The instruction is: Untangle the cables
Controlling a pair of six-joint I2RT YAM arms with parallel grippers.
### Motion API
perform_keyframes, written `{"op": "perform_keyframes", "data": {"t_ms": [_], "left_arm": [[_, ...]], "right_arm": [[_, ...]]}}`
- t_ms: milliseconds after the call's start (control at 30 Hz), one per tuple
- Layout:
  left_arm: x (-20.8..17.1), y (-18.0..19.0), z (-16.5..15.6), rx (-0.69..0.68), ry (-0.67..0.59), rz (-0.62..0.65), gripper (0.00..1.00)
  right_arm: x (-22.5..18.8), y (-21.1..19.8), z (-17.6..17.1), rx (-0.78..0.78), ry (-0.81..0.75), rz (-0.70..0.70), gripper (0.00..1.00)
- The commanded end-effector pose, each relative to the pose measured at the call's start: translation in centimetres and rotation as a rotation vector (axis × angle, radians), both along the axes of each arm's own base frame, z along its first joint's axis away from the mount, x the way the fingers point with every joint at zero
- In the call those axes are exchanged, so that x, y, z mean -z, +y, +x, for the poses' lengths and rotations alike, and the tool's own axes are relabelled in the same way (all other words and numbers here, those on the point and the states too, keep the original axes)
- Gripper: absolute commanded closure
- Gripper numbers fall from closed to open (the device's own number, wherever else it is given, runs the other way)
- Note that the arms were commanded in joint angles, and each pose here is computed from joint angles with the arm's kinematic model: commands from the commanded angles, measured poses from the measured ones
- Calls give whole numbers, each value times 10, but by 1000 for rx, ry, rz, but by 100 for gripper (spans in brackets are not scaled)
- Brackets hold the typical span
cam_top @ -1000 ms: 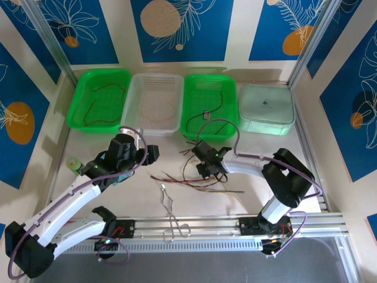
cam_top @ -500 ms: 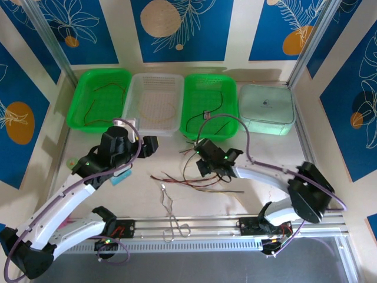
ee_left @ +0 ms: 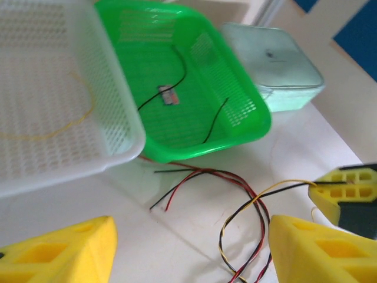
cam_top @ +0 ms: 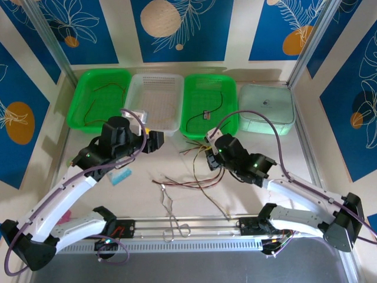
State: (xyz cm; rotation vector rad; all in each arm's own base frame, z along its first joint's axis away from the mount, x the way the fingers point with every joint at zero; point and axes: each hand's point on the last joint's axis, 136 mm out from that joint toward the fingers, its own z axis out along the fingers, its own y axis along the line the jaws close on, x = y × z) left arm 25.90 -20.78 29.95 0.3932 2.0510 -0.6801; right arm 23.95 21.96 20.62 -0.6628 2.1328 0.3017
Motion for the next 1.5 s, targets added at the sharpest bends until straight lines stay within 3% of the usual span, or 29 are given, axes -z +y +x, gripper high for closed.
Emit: {"op": "perform_keyframes", "data": {"t_ms": [0, 233, 367, 567, 700, 933, 1200, 1467], "left_arm": [[-45, -17, -10, 150, -211, -12, 33], [-83, -39, -20, 306, -333, -49, 34], [-96, -49, -26, 389, -399, -51, 37], [-94, -67, -41, 565, -537, 4, 46], [-80, -83, -52, 680, -592, 42, 46], [-74, -115, -64, 783, -468, -114, 40], [-42, -143, -54, 741, -322, -117, 38], [-28, -157, -43, 685, -266, -145, 42]], "right_arm": [[-51, 5, 8, -42, -137, 49, 100], [-115, 5, 13, -66, -257, 124, 100], [-150, -1, 17, -26, -227, 232, 100], [-142, -24, 26, 180, 131, 434, 100], [-130, -24, 23, 256, 345, 634, 100], [-140, -7, 20, 277, 333, 865, 100], [-141, 3, 17, 316, 296, 948, 100], [-145, 5, 14, 315, 268, 1057, 100]]}}
